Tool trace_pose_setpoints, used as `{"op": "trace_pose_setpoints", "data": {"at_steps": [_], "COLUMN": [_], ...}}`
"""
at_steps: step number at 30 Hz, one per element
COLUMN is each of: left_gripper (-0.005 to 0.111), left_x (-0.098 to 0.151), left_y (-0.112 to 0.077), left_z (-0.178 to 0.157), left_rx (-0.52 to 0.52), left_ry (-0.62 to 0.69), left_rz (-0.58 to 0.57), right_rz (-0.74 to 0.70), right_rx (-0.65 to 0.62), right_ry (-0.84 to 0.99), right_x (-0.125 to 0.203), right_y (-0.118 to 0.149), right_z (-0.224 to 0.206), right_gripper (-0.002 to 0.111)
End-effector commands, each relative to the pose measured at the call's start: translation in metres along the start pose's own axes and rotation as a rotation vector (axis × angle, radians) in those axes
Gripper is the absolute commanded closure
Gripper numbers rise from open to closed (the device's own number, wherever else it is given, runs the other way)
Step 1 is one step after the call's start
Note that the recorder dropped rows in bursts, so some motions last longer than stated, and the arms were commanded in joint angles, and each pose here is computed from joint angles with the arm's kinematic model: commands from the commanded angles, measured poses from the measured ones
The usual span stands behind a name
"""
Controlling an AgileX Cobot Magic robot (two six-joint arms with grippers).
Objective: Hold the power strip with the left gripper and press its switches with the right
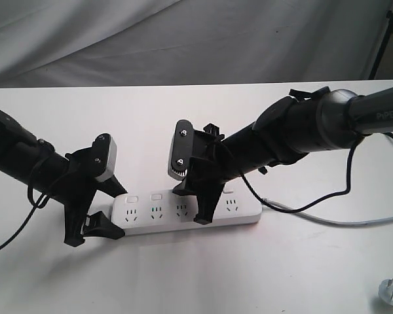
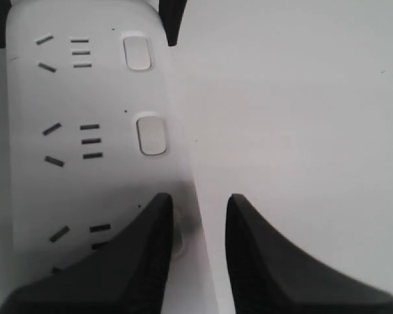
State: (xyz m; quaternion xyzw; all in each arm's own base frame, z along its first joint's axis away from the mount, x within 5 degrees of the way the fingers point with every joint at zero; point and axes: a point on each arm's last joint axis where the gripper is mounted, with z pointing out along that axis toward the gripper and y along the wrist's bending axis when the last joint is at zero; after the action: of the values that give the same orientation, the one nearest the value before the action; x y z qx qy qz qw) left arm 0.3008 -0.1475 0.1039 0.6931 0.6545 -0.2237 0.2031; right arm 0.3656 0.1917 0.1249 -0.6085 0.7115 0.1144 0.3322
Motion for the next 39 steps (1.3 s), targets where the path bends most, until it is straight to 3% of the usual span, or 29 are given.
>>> {"op": "trace_pose_setpoints", "data": {"at_steps": [1,39], "left_gripper": [0.052,0.052], "left_x": [-0.001,-0.001], "left_y": [-0.002,-0.002], "left_z": [0.001,0.001], "left_rx": [0.008,0.008], "left_ry": [0.000,0.000], "left_rz": [0.008,0.008], "right_rz": [-0.002,-0.030], "right_rx": [0.008,-0.042], "right_ry": [0.005,0.069], "right_x": [0.001,0.021], "right_y": [0.000,0.011], "right_z": [0.001,0.018], "right_gripper": [0.081,0.081]}}
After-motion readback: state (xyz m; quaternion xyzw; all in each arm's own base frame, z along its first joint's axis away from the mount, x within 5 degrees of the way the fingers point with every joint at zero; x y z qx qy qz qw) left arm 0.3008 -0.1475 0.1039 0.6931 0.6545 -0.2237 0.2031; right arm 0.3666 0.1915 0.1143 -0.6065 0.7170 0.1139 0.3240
